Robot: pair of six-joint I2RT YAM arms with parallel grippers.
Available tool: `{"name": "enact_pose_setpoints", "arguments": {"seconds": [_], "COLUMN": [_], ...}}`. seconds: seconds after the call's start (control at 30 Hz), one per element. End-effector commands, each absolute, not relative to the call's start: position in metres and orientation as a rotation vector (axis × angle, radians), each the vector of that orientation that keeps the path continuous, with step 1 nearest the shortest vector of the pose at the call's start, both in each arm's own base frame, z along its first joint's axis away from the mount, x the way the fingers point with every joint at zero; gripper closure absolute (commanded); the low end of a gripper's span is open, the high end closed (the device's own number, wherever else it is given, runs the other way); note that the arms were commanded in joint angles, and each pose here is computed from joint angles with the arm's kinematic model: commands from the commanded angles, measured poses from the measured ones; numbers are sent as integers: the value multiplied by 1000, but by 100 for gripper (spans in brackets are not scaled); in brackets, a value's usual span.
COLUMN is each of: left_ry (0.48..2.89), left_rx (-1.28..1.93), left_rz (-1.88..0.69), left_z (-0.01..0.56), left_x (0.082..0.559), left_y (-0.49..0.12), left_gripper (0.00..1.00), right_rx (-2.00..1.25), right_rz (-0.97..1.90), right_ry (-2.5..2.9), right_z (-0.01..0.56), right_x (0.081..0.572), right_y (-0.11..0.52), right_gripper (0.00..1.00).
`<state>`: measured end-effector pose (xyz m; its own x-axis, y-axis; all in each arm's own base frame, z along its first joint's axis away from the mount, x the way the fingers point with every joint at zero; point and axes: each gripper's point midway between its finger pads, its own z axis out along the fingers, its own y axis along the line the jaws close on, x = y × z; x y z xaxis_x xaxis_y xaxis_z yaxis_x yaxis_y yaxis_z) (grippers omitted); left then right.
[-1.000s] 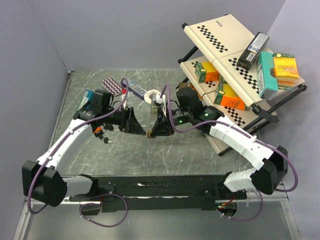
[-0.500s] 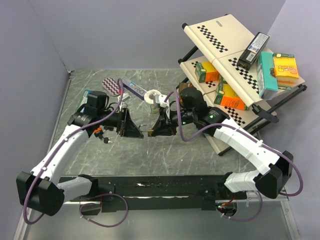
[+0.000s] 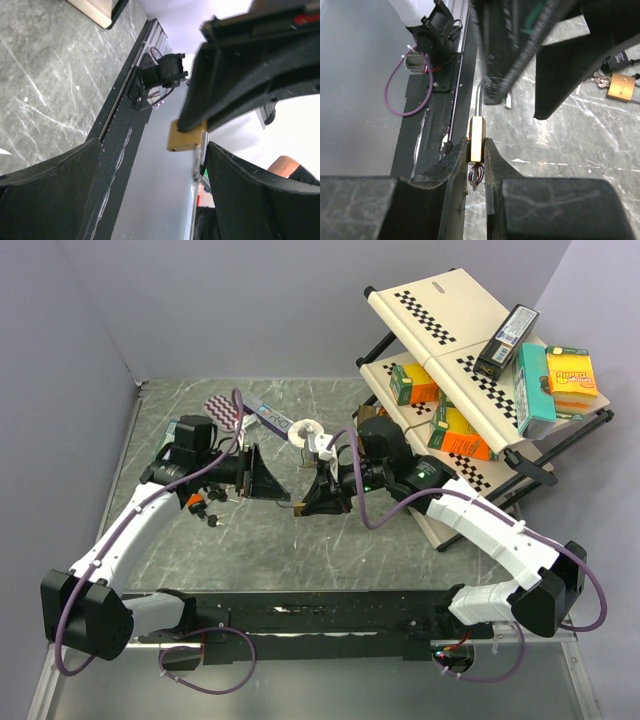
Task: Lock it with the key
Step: Lock the lock.
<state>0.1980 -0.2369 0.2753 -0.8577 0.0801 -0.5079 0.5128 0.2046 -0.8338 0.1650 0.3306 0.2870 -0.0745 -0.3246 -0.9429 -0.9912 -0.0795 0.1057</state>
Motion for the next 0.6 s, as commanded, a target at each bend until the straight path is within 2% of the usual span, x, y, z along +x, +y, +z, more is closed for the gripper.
{"name": "enact_pose_setpoints", "arguments": {"seconds": [0.0,0.27,0.4,0.57], "left_ry": [2159,2243,2125,2038], "left_rx": [498,537,732,597], "left_rz": [-1731,-1674,-1587,-1518], "left_z": [267,239,251,259], "left_x": [202,191,182,204], "left_y": [-236,-230,-223,-188], "left_gripper": [10,19,19,19], "right_rx": [-1504,-1467,-1458,-1453], "right_rz": [1151,1108,1088,1106], "right_ry": [1300,1291,1294,1303], "right_z": [321,327,326,326], "right_x": [153,162,166,160], "right_y": [328,331,331,326], "right_gripper": [100,100,100,100]}}
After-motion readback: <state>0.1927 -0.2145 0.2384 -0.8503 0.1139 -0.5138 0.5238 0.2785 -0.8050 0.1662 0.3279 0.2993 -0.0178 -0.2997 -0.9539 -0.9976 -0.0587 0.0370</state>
